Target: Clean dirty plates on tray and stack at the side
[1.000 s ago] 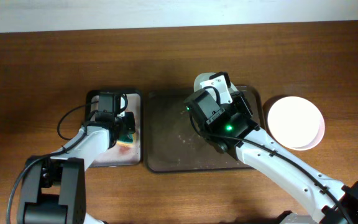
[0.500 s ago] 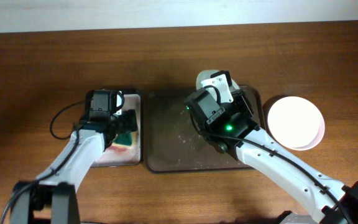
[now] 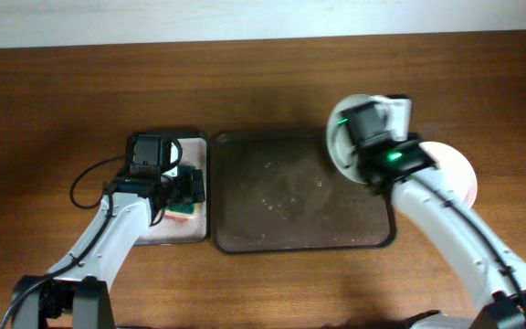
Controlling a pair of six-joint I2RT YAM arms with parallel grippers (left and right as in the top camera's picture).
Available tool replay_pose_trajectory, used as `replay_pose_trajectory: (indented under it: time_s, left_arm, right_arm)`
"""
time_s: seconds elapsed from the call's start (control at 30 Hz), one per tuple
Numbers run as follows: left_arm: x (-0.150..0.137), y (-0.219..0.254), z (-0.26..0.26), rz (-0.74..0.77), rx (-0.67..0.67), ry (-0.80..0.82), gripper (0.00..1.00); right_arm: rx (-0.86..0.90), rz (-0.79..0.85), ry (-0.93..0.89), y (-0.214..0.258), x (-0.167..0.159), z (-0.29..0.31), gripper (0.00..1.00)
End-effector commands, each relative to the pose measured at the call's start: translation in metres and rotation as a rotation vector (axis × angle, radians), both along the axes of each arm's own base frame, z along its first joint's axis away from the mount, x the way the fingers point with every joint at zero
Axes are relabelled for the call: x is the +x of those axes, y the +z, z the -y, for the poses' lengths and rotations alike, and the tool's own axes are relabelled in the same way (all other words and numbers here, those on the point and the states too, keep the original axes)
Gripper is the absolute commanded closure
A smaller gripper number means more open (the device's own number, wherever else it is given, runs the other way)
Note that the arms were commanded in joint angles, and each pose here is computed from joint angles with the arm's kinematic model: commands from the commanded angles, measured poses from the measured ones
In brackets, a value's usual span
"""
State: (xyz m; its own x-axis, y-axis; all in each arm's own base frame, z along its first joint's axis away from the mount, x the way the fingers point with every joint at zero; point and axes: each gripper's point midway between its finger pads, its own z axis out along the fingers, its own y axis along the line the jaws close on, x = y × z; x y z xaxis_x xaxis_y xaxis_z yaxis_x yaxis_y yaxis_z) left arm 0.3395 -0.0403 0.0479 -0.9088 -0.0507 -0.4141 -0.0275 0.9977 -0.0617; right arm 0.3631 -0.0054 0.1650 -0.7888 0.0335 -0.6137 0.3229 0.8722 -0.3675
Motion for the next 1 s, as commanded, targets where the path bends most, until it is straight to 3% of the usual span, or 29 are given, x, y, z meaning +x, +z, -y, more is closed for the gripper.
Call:
replay_pose_trajectory:
  time_s: [0.0, 0.13, 0.3, 0.43, 0.63, 0.7, 0.8, 0.97]
  left_arm:
    - [0.004, 0.008, 0.001, 0.023, -0.011, -0.002, 0.00]
    - [0.004, 0.008, 0.001, 0.022, -0.011, -0.002, 0.00]
    - [0.004, 0.008, 0.001, 0.023, -0.011, -0.002, 0.00]
    - [0.004, 0.008, 0.001, 0.022, -0.011, -0.002, 0.00]
    - [0.004, 0.008, 0.001, 0.022, -0.011, -0.002, 0.00]
    - [0.004, 0.008, 0.001, 0.022, -0.011, -0.002, 0.00]
    - [0.004, 0.008, 0.001, 0.022, -0.011, -0.002, 0.00]
    - [0.004, 0.010, 0.003, 0.016, -0.021, -0.007, 0.01]
  right_arm:
    - [0.347, 0.007, -0.107, -0.011, 0.000, 0.023, 0.96]
    - [0.532, -0.004, -0.283, -0.023, -0.019, 0.083, 0.96]
    - [0.564, -0.017, -0.495, -0.032, -0.057, 0.145, 0.96]
    - [0.571, -0.031, -0.554, -0.038, -0.069, 0.160, 0.96]
    - [0.579, -0.062, -0.564, -0.048, -0.069, 0.160, 0.73]
    - [0.588, -0.079, -0.566, -0.052, -0.070, 0.158, 0.70]
    - [0.686, -0.089, -0.505, -0.057, -0.061, 0.141, 0.68]
    - [0.923, -0.093, -0.039, -0.041, -0.026, 0.067, 0.46]
